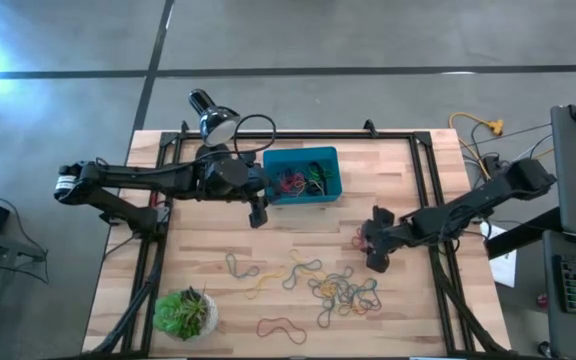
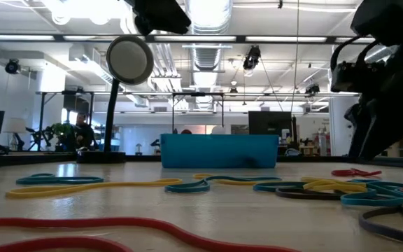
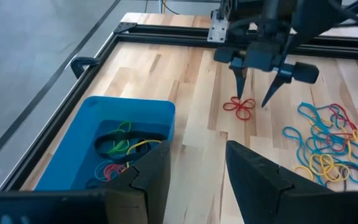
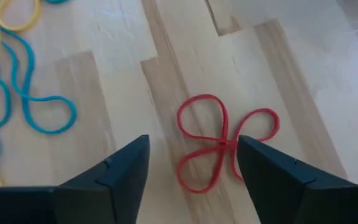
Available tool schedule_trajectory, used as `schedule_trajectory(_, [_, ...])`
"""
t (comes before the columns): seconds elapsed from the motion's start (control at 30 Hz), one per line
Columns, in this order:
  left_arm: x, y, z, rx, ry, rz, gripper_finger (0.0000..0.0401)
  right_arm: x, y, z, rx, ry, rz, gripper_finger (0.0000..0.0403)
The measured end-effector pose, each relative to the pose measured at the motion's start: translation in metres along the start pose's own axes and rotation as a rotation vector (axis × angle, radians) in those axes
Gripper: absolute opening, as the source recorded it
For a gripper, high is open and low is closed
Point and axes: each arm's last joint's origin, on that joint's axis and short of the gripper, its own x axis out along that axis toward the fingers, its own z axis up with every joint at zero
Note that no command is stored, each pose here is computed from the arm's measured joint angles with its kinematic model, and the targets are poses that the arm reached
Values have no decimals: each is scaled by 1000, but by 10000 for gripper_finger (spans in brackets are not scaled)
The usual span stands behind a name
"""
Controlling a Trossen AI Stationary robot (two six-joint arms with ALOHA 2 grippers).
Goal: Pick and place rubber bands into bin
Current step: Put the red rubber band into the blue bin
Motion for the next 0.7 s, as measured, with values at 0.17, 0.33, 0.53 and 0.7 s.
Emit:
schedule_trajectory(0.17, [0, 0, 0, 0, 1, 0, 139, 15, -1, -2, 19, 47, -45, 248])
schedule_trajectory(0.33, [0, 0, 0, 0, 1, 0, 139, 28, -4, 3, 75, 75, -100, 255])
schedule_trajectory(0.53, [0, 0, 0, 0, 1, 0, 139, 36, -4, 6, 73, 107, -133, 225])
schedule_trajectory(0.7, [0, 0, -1, 0, 3, 0, 139, 36, -4, 6, 53, 114, -122, 127])
